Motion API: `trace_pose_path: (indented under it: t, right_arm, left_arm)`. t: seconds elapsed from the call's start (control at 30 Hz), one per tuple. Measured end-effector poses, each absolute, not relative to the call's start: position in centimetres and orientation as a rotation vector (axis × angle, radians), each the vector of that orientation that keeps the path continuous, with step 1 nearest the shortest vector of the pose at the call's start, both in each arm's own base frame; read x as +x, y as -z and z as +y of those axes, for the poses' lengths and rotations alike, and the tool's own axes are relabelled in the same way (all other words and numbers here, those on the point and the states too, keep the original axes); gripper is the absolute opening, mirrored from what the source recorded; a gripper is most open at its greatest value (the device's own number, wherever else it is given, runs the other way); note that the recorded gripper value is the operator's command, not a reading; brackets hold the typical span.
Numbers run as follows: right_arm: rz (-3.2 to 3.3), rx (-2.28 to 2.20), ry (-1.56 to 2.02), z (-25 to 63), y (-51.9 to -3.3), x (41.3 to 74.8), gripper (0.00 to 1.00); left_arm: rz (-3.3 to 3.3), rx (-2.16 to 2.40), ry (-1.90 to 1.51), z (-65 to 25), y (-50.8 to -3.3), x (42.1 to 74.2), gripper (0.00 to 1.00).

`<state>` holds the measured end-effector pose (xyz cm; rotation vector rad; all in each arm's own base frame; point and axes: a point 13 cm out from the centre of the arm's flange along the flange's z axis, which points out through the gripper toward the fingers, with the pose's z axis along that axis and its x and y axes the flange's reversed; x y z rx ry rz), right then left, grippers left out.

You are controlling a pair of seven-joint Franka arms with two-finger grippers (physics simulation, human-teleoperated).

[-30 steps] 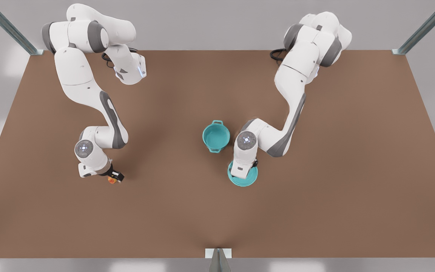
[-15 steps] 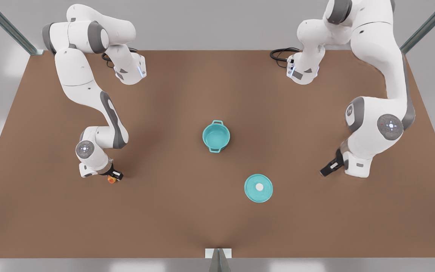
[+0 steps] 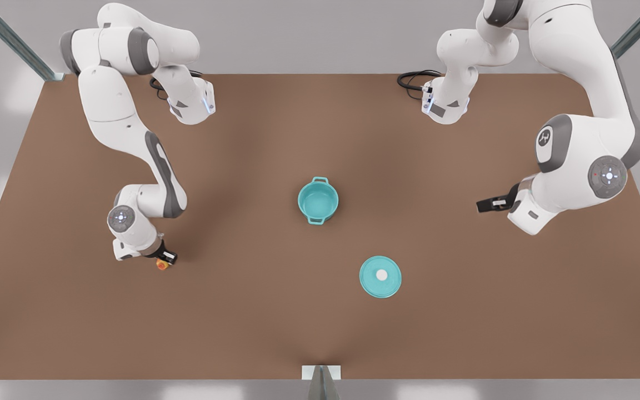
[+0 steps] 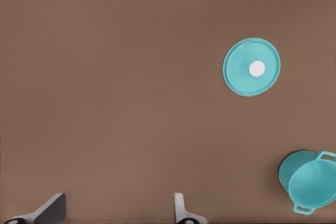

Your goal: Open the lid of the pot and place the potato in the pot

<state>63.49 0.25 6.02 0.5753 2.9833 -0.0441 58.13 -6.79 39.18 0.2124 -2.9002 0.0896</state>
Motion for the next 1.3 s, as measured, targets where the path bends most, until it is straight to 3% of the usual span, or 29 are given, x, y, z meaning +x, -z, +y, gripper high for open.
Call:
trace_pose_path:
  t: [0.1, 0.27, 0.47, 0.63, 0.83, 1.03, 1.3]
  right_arm:
    - [2.962, 0.556, 0.019, 2.1, -10.4, 65.1, 0.55]
    - [2.971, 0.448, -0.049, 13.5, -18.3, 67.6, 0.54]
    - [3.032, 0.328, -0.118, 32.6, -23.9, 63.7, 0.54]
    - [3.109, 0.354, -0.106, 42.5, -23.0, 57.6, 0.54]
    - [3.184, 0.464, 0.012, 48.3, -16.4, 51.8, 0.54]
    - [3.181, 0.621, 0.046, 49.8, -13.4, 48.5, 0.55]
    - [3.153, 0.742, 0.040, 52.6, -12.9, 45.4, 0.55]
  left_arm:
    - [-2.895, 0.141, -0.078, -6.6, -39.1, 57.8, 1.00]
    - [-2.876, 0.036, -0.081, -7.4, -38.8, 57.1, 1.00]
    - [-2.870, -0.023, -0.078, -6.9, -38.7, 56.9, 1.00]
    - [-2.882, -0.066, -0.036, -6.1, -38.8, 57.2, 1.00]
    - [-2.892, -0.106, 0.015, -5.1, -38.8, 57.7, 1.00]
    - [-2.891, -0.143, 0.042, -4.7, -38.7, 57.8, 1.00]
    - [-2.919, -0.150, 0.002, -4.5, -39.9, 58.4, 1.00]
